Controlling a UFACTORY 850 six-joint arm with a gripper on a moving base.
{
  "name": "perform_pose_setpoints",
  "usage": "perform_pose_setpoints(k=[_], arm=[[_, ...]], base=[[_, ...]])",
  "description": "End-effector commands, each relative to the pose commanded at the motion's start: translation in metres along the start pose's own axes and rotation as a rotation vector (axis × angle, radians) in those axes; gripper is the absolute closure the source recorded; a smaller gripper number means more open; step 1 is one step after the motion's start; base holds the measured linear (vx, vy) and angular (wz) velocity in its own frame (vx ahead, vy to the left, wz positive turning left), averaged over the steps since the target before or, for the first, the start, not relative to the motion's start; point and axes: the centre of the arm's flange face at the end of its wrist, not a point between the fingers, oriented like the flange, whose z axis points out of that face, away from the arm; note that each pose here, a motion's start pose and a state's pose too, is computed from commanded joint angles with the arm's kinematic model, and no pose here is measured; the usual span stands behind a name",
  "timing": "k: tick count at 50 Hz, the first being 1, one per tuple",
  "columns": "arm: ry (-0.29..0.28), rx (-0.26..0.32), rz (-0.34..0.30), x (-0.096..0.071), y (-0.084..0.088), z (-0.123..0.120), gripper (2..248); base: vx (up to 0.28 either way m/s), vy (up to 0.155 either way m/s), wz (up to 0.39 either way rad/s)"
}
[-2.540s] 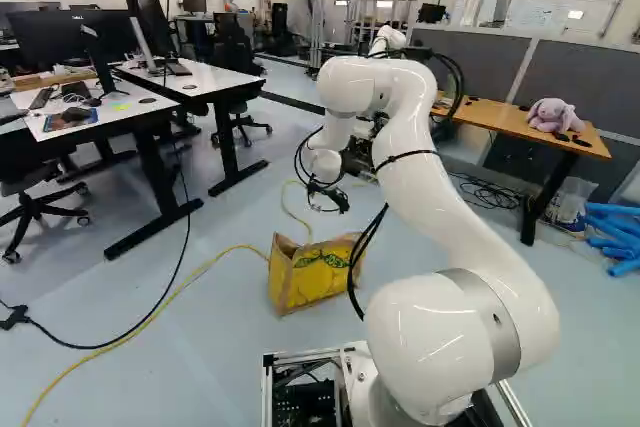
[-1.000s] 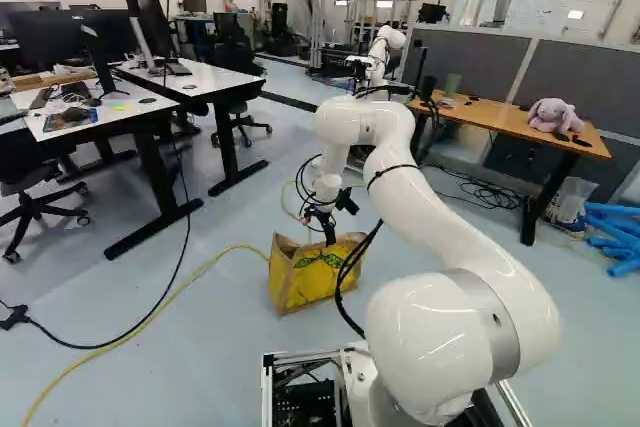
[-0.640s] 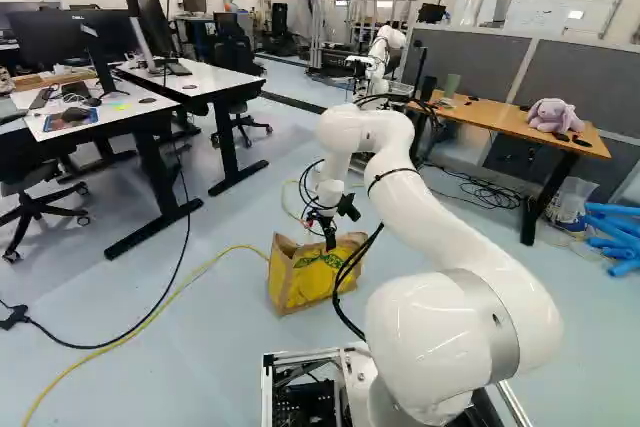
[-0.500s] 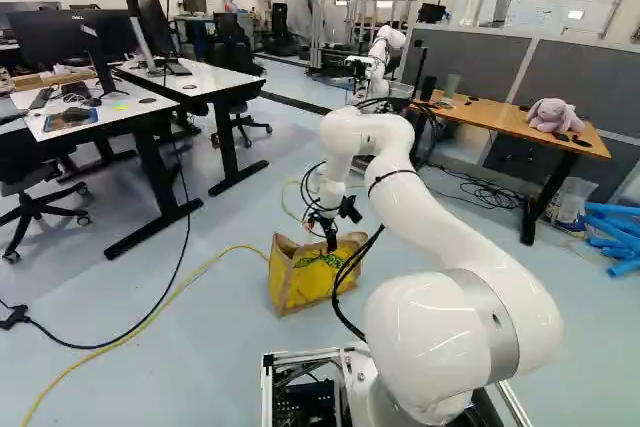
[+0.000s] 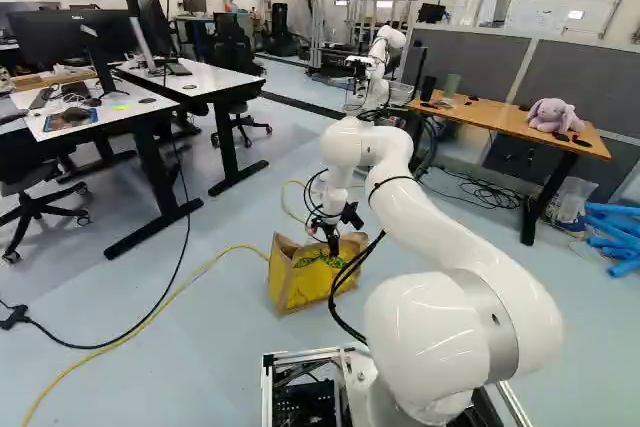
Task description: Pick up the bag on the ground and place it on the table
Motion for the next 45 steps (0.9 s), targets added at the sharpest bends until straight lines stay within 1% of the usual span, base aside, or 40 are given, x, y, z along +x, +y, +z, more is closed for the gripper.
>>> perform_pose_setpoints(k=[45], arm=[[-0.001,-0.002,0.001,0.002,0.013,0.067,3]], base=[[0.000,0.000,0.000]])
